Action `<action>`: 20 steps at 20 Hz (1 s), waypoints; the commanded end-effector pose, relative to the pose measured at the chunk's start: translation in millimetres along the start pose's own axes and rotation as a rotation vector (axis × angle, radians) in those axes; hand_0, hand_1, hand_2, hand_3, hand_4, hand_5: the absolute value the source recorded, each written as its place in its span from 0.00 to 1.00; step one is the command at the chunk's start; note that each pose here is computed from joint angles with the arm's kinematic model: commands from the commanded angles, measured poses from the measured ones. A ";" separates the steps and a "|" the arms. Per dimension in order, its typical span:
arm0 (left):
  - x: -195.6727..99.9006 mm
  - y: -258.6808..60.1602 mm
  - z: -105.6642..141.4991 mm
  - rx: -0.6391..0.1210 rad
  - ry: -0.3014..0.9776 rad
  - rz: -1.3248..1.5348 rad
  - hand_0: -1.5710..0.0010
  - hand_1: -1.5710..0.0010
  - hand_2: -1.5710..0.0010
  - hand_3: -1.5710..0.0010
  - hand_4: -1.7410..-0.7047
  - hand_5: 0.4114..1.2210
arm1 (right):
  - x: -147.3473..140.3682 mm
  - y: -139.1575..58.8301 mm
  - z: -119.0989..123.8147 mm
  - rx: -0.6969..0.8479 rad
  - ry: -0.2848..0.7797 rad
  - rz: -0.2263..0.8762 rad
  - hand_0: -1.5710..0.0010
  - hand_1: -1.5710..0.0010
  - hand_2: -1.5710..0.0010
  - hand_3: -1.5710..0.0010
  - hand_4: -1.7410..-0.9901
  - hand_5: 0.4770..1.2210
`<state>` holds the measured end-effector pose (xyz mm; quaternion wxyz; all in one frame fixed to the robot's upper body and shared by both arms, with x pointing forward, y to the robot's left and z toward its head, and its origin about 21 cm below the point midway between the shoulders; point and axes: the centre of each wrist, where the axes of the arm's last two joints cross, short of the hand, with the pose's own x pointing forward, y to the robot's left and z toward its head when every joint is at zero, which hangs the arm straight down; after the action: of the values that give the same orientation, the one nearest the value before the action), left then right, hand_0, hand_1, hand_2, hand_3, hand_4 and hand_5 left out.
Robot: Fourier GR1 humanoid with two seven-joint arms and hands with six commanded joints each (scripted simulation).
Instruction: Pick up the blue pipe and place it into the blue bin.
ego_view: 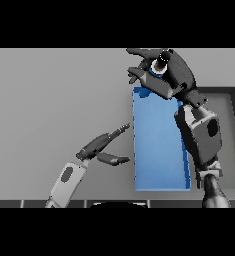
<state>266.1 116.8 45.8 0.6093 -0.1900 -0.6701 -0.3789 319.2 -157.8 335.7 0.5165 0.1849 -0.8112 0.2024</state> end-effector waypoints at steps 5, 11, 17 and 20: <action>2.1 1.3 -1.9 0.009 -0.002 -0.022 1.00 1.00 1.00 1.00 0.84 0.00 | -27.5 -53.0 26.0 -0.175 0.124 0.050 0.00 0.00 0.00 0.00 0.00 1.00; 0.1 2.9 -3.7 0.004 -0.004 -0.019 1.00 1.00 1.00 1.00 0.84 0.01 | -75.1 -66.8 82.9 -0.308 0.319 0.005 0.00 0.00 0.00 0.00 0.00 1.00; -3.6 -2.7 4.2 0.000 0.006 -0.007 1.00 1.00 1.00 1.00 0.83 0.02 | -118.4 -58.3 132.8 -0.441 0.521 -0.031 0.00 0.00 0.00 0.00 0.00 1.00; -0.8 -5.7 3.5 0.001 -0.009 0.001 1.00 1.00 1.00 1.00 0.82 0.01 | -132.9 -48.6 149.5 -0.532 0.643 -0.017 0.00 0.00 0.00 0.04 0.00 1.00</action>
<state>259.8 115.9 43.4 0.6061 -0.1924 -0.6734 -0.3770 282.8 -264.8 163.4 0.7751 -0.0203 -0.6309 0.0288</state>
